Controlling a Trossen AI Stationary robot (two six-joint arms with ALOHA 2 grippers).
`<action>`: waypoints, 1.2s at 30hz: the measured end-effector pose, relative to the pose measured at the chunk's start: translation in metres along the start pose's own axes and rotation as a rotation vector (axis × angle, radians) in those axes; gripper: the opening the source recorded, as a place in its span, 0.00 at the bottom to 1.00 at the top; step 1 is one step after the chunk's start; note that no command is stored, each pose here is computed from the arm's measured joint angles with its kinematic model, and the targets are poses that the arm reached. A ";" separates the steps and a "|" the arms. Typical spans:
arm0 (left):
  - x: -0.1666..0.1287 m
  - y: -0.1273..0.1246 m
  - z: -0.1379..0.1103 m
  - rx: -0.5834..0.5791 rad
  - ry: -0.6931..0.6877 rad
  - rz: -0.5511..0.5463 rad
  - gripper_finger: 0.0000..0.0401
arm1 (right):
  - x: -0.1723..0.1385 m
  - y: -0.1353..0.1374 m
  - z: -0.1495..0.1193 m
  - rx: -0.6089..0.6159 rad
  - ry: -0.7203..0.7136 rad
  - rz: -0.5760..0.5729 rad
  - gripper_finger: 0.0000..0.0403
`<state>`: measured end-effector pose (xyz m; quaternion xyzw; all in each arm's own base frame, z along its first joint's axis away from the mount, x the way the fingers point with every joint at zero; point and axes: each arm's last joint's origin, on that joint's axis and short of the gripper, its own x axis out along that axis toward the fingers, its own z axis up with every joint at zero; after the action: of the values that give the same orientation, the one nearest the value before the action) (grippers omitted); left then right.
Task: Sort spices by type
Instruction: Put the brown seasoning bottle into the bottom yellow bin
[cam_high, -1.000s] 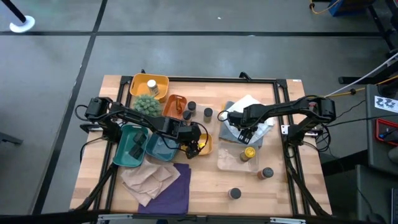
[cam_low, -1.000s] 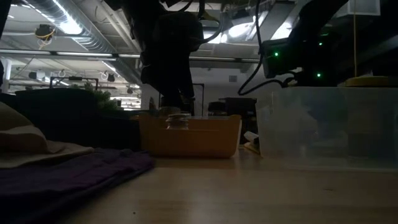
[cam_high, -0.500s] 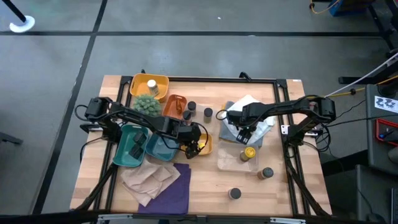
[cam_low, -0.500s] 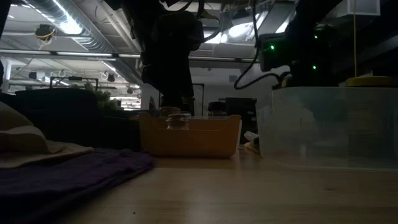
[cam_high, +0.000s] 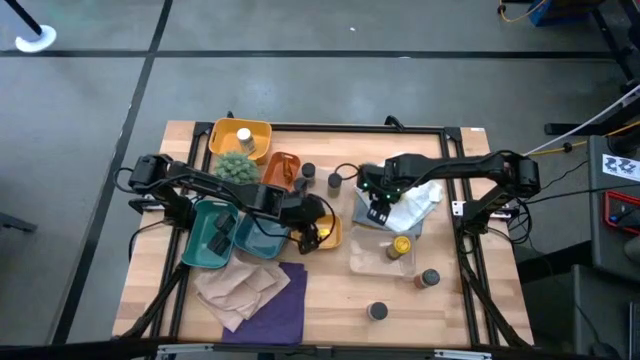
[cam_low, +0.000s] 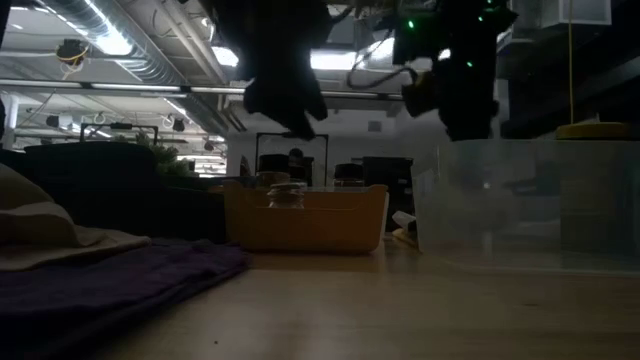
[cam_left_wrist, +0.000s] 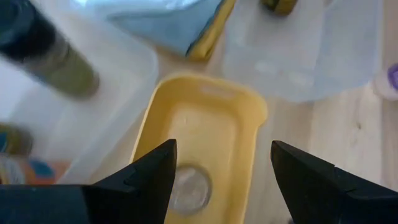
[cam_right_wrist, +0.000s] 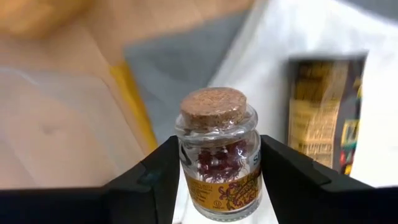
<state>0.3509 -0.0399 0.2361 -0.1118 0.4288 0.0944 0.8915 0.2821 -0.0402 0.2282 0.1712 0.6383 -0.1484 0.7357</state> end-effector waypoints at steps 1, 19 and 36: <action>-0.001 -0.001 0.001 0.018 -0.015 -0.007 0.61 | -0.004 0.001 0.003 -0.007 -0.016 0.005 0.48; -0.005 -0.012 0.021 0.440 -0.244 -0.042 0.61 | -0.024 0.035 0.027 -0.282 -0.258 0.402 0.48; -0.013 -0.044 0.017 0.693 -0.364 -0.083 0.61 | -0.031 0.092 0.014 -0.539 -0.392 0.508 0.49</action>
<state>0.3672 -0.0780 0.2621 0.1973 0.2650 -0.0740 0.9409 0.3305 0.0359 0.2665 0.0933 0.4397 0.1805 0.8749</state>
